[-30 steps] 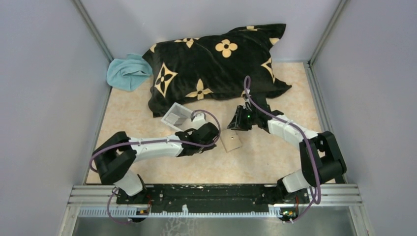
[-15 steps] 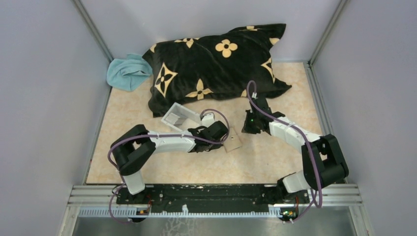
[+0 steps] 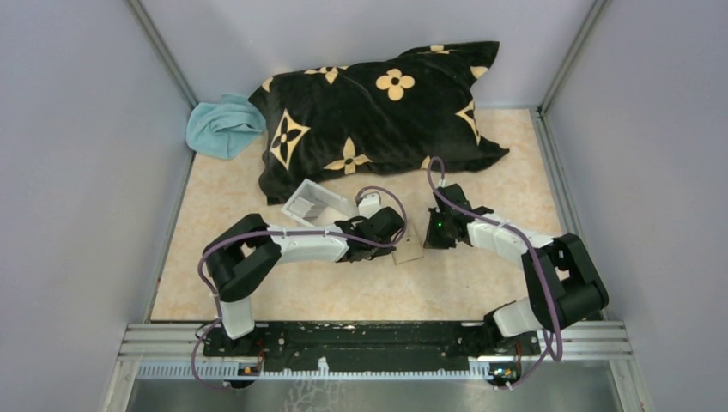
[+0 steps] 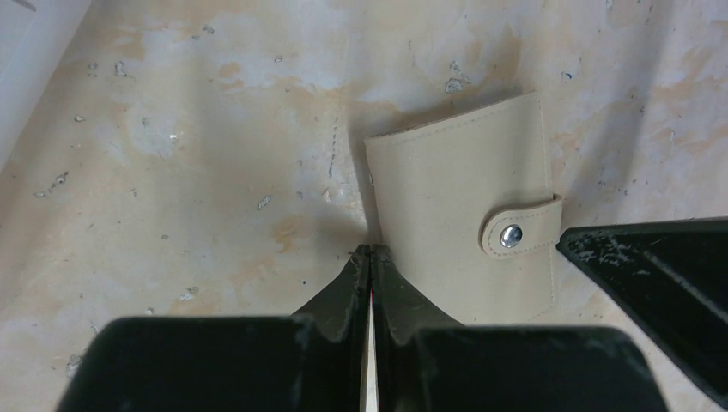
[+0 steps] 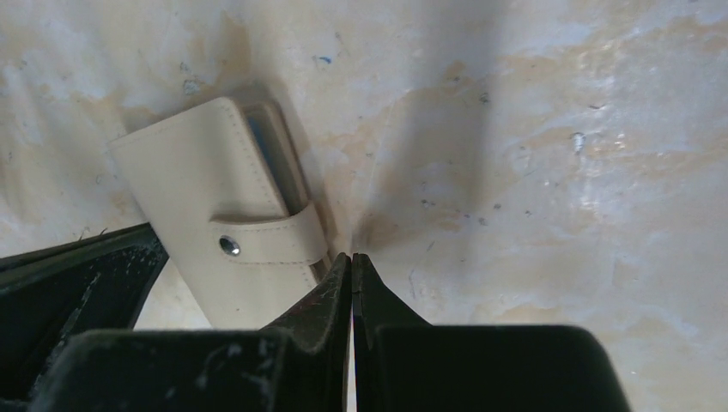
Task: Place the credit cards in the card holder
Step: Close the card holder at the center of the board, then reset both arms
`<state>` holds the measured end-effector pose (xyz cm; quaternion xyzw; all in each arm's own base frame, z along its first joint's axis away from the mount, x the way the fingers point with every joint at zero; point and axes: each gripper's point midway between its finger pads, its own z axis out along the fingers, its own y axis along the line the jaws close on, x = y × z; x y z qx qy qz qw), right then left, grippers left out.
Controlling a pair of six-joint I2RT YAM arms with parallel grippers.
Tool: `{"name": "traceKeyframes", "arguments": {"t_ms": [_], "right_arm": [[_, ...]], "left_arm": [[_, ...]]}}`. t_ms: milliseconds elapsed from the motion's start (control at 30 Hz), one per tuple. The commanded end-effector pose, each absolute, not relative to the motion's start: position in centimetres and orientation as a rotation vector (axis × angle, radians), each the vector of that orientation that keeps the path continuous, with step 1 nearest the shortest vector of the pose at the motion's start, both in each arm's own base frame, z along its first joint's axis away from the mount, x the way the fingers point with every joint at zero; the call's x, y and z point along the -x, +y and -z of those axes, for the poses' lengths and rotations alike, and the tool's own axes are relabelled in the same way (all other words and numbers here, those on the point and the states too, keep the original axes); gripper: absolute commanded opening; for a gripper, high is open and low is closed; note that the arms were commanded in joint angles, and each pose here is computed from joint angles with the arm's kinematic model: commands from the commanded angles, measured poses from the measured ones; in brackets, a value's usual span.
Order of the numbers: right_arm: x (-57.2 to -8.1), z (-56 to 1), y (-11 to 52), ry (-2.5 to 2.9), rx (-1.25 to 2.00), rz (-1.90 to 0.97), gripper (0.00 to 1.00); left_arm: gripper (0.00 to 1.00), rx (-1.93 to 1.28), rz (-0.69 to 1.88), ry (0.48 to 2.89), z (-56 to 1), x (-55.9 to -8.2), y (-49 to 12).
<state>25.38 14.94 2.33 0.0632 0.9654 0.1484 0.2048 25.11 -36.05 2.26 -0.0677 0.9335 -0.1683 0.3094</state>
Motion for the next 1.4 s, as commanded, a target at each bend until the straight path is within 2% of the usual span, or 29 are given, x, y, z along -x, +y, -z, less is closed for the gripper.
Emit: {"name": "traceKeyframes", "arguments": {"t_ms": [0,333,467,767,867,1000,1100,1167,1300,1367], "right_arm": [[-25.4,-2.7,16.4,2.661,-0.149,-0.45,0.0],[-24.7,-3.1,16.5,2.658,-0.157,-0.401,0.0],[-25.8,-4.5,15.4,2.608,-0.179,-0.322,0.0],[-29.5,-10.8,12.2,2.434,-0.218,-0.172,0.01],[-30.0,-12.5,11.6,2.381,-0.202,-0.15,0.09],[-30.2,-14.5,11.0,2.296,-0.201,-0.15,0.31],[-30.1,-15.7,10.4,2.236,-0.208,-0.149,0.37],[-29.9,-16.1,9.9,2.203,-0.227,-0.138,0.49],[-29.4,-15.7,8.8,2.183,-0.263,-0.1,0.59],[-29.2,-15.3,8.2,2.179,-0.291,-0.068,0.61]], "left_arm": [[0.08,0.128,0.349,2.521,0.2,-24.9,-34.8],[0.09,0.106,0.36,2.495,-0.8,-25.7,-35.0],[0.14,0.119,0.322,2.464,-2.3,-26.0,-34.0],[0.29,0.194,0.333,2.185,-14.4,-28.9,-31.8],[0.37,0.24,0.292,2.085,-17.7,-29.3,-29.3],[0.53,0.307,0.202,1.959,-20.1,-29.2,-24.8],[0.65,0.359,0.129,1.887,-20.3,-28.6,-21.2],[0.73,0.398,0.098,1.843,-20.4,-28.2,-19.0],[0.8,0.414,0.02,1.818,-19.4,-28.4,-16.0],[0.87,0.436,-0.023,1.817,-18.9,-28.5,-14.5]]}}
